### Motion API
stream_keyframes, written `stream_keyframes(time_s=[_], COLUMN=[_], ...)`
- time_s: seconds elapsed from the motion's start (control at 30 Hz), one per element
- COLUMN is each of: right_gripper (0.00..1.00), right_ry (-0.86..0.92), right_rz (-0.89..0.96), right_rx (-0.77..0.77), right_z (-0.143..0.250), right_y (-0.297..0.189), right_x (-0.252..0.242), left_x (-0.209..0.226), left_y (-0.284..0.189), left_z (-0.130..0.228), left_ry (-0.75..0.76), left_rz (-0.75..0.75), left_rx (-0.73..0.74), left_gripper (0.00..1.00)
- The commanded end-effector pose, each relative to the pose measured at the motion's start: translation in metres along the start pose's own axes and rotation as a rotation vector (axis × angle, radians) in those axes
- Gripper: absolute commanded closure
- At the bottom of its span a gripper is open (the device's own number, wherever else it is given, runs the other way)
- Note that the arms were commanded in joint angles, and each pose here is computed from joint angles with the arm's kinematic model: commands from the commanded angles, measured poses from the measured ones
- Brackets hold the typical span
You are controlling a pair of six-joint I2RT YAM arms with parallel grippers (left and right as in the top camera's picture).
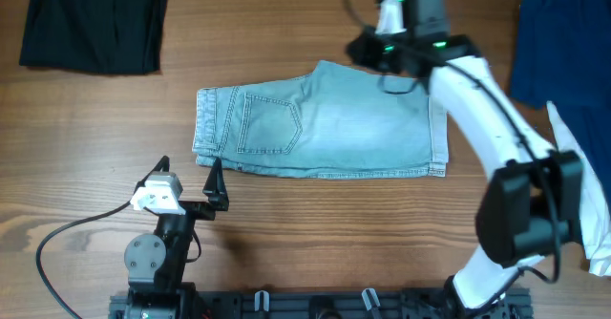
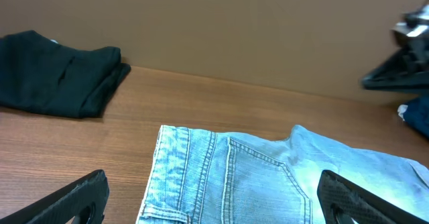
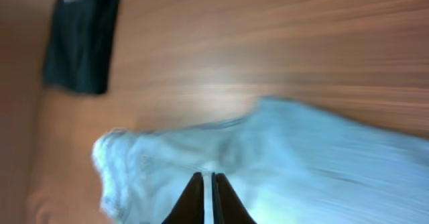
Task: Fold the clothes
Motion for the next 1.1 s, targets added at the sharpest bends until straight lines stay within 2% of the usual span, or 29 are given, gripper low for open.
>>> stream_keyframes(time_s=[0.0, 0.1, 0.4, 0.63, 0.83, 1.07], right_gripper=[0.94, 0.96, 0.96, 0.96, 0.95, 0.96], right_ry=[0.016, 0.033, 0.003, 0.037, 0.147, 0.152], right_rz=[-0.089, -0.131, -0.418, -0.38, -0.23, -0.213], right_rx=[0.116, 0.137, 0.357, 0.42, 0.424, 0.416], right_z=[0.028, 0.04, 0.088, 0.114, 0.132, 0.125], right_y=[0.047, 0.073, 0.134, 0.161, 0.195, 0.195], right_x=[0.021, 0.032, 0.059, 0.053, 0.017, 0.015], left_x=[0.001, 0.001, 0.001, 0.001, 0.001, 0.001], left_y=[0.0, 0.0, 0.0, 0.0, 0.0, 0.0], left_z=[0.002, 0.002, 0.002, 0.002, 0.002, 0.002], left_ry=[0.019, 0.019, 0.019, 0.019, 0.019, 0.019], left_rz=[-0.011, -0.011, -0.011, -0.011, -0.011, -0.011], left_rx=[0.002, 0.002, 0.002, 0.002, 0.002, 0.002], left_gripper=[0.0, 0.0, 0.0, 0.0, 0.0, 0.0])
Point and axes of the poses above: each gripper's point midway between its finger pads, its own y axis out along the fingers, its own x axis along the line the jaws close on, z = x × y, the point moved 10 cm from there along -y, back along the fingers, and after that the axes turned 7 degrees about y, right-handed, at the moved point
